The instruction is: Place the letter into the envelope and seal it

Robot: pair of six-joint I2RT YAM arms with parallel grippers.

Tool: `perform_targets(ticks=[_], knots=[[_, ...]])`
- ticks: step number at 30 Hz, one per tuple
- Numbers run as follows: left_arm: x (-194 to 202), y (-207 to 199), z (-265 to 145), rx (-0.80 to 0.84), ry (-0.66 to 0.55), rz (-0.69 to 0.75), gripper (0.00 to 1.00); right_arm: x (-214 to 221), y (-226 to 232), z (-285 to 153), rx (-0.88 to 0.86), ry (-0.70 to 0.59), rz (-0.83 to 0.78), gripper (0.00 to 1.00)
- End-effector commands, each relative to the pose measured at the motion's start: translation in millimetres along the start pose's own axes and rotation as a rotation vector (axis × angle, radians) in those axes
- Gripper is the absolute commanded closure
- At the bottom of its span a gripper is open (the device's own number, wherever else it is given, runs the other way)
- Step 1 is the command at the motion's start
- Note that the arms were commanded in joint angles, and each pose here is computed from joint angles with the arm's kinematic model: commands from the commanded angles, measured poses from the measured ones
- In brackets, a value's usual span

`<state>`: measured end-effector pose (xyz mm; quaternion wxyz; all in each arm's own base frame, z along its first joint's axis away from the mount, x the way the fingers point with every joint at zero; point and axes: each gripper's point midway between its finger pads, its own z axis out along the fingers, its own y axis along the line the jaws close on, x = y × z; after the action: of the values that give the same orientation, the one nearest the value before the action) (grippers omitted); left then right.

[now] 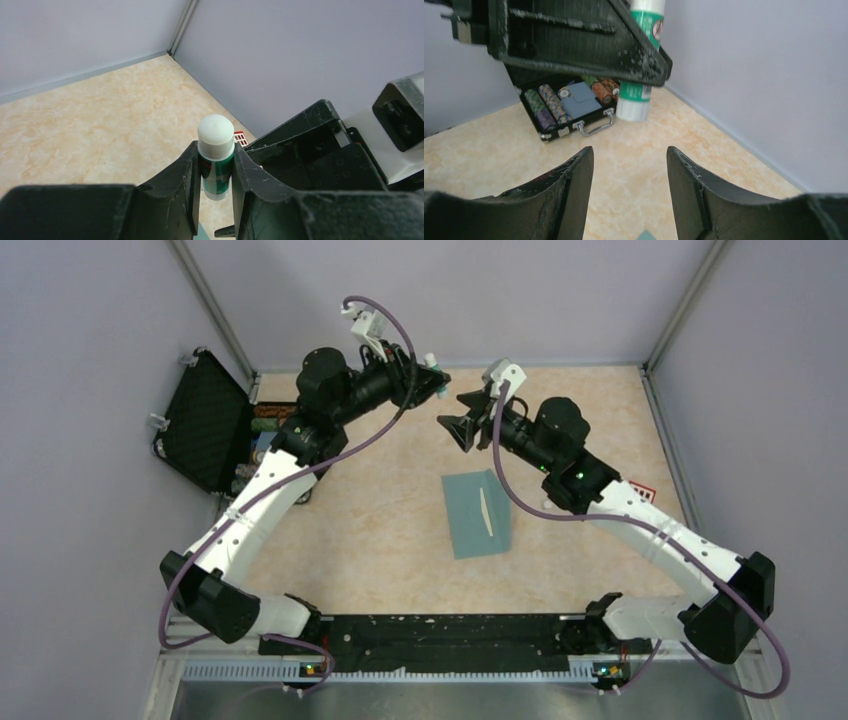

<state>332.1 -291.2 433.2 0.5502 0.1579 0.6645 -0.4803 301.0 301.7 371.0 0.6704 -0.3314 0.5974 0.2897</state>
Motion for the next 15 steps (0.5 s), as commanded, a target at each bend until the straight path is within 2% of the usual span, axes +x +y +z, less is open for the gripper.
perform_targets(ticks=[1,7,15], knots=[[-24.8,-17.4,-4.0,0.024,-0.065,0.015,1.0,-61.0,1.1,9.3,0.038,-0.158,0.021,0.45],[-23.4,-19.4,-4.2,0.031,-0.064,0.013,1.0,-69.9,5.2,18.1,0.026,-0.182,0.042,0.47],[-23.3,-20.3,-4.1,0.033,-0.066,0.013,1.0,-60.6,5.0,23.1,0.042,-0.156,0.06,0.53]])
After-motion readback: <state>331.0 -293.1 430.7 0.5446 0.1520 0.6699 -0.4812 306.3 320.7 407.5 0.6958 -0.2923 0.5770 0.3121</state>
